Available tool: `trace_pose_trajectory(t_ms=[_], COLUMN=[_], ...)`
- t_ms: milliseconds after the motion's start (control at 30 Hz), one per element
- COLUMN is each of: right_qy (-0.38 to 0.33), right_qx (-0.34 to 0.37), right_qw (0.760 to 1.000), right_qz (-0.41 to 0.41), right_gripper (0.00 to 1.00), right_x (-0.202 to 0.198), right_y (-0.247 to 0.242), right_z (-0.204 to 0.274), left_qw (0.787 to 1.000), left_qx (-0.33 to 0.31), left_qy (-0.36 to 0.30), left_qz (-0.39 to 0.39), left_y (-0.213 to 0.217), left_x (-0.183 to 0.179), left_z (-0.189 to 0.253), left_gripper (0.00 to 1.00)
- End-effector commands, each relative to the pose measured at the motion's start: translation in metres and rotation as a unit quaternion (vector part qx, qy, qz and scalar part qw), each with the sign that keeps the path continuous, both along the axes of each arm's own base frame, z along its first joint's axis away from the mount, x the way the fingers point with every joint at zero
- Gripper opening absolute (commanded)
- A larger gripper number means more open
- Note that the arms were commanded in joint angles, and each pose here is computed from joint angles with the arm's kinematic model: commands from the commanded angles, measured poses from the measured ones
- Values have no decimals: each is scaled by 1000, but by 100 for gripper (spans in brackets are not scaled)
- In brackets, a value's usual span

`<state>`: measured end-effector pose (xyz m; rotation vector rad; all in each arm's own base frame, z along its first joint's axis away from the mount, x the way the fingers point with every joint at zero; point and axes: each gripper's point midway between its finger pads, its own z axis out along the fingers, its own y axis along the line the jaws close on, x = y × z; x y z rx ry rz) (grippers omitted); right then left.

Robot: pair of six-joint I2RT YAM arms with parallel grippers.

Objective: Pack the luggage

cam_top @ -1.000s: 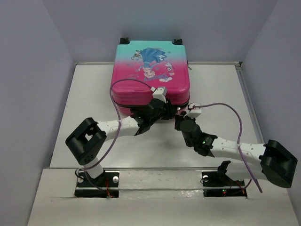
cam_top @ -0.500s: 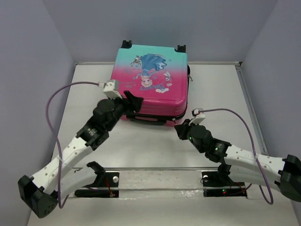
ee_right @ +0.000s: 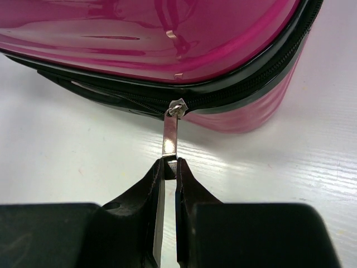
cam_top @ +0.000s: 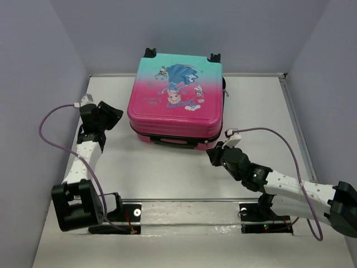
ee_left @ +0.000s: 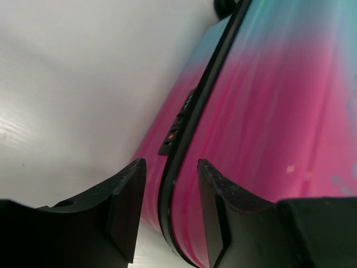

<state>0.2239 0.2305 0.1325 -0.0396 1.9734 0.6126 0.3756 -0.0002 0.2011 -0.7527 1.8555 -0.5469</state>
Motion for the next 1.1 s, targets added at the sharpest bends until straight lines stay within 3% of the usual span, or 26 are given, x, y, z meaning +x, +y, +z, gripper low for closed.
trace_pose_trajectory(t_ms=[0,200,333,533,700,733,800,933,1067], right_qy=[-11,-34,-47,-68,-82,-74,-77,-96,-93], right_qx=[-1,-3,1,2,10,28,45,50,42], right_qw=[999,996,993,974,931,905,881,859,884], right_qz=[37,77,110,215,356,418,465,501,455], right_gripper=[7,7,7,7,7,7,7,7,7], right_x=[-1,1,-1,-27,-74,-99,-121,-131,-116], right_y=[17,49,74,154,230,243,267,295,289], right_z=[15,32,39,47,56,59,68,74,71], left_qw=[996,992,990,982,974,973,971,971,975], left_qx=[-69,-68,-61,-56,-38,-33,-16,15,35], left_qy=[1,39,23,-4,-11,-9,-15,-14,-19], left_qz=[-47,-95,-124,-179,-222,-230,-239,-237,-219], left_y=[-31,-87,-117,-166,-187,-191,-190,-182,-171], left_x=[9,16,14,-2,-15,-19,-22,-33,-35], left_z=[-22,-55,-47,-22,-8,-7,1,5,11], left_gripper=[52,52,52,50,50,50,50,53,58])
